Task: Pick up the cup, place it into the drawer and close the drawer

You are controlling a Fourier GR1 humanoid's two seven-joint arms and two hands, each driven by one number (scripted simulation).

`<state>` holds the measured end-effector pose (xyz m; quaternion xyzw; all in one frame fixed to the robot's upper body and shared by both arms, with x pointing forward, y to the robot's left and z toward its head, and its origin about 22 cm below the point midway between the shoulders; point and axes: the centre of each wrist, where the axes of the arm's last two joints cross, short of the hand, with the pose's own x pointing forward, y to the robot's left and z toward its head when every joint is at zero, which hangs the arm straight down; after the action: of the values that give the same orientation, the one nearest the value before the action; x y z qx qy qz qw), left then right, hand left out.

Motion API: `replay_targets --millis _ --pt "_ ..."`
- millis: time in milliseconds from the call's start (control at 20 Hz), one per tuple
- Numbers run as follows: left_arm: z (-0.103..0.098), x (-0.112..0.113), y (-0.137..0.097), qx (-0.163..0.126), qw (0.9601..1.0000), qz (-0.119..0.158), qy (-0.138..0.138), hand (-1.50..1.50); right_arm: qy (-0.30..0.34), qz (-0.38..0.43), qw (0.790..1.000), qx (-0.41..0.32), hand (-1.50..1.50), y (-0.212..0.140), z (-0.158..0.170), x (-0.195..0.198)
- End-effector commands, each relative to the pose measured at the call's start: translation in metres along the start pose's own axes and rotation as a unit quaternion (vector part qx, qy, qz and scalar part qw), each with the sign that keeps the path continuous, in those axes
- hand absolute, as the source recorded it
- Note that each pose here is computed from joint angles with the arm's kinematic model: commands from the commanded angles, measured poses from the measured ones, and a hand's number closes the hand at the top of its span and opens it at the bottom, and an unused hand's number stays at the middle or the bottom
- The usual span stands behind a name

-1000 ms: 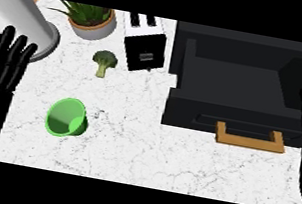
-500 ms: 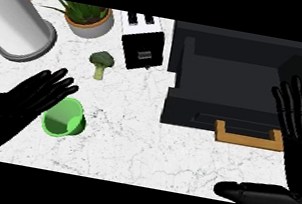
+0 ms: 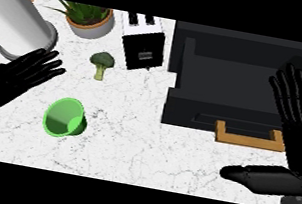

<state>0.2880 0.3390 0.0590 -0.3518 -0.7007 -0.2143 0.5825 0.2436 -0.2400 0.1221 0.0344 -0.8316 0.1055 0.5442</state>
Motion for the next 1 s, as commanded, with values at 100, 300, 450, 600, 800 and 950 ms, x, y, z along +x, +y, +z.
replay_targets --millis 100,300,450,600,800,950 --pt "0.024 -0.03 0.031 0.008 0.9992 0.009 0.039 -1.5 -0.005 0.016 1.0 0.008 -1.5 -0.001 -0.022 -0.016" --pt "0.023 -0.052 0.044 0.031 0.9978 -0.002 0.059 -1.5 -0.018 0.007 1.0 0.001 -1.5 -0.014 -0.015 0.005" --pt "0.021 -0.092 0.019 0.037 0.997 -0.022 0.064 -1.5 -0.011 0.011 1.0 -0.002 -1.5 -0.021 -0.013 0.001" --pt "0.028 -0.096 0.041 0.057 0.9947 -0.011 0.085 -1.5 -0.024 0.009 1.0 0.004 -1.5 -0.007 -0.027 0.007" --pt "0.049 -0.106 0.04 0.055 0.9944 -0.023 0.088 -1.5 -0.012 0.0 1.0 0.005 -1.5 -0.016 -0.03 -0.002" --pt "0.031 -0.102 0.053 0.071 0.9935 -0.029 0.085 -1.5 -0.014 0.017 1.0 0.01 -1.5 -0.024 -0.039 0.008"
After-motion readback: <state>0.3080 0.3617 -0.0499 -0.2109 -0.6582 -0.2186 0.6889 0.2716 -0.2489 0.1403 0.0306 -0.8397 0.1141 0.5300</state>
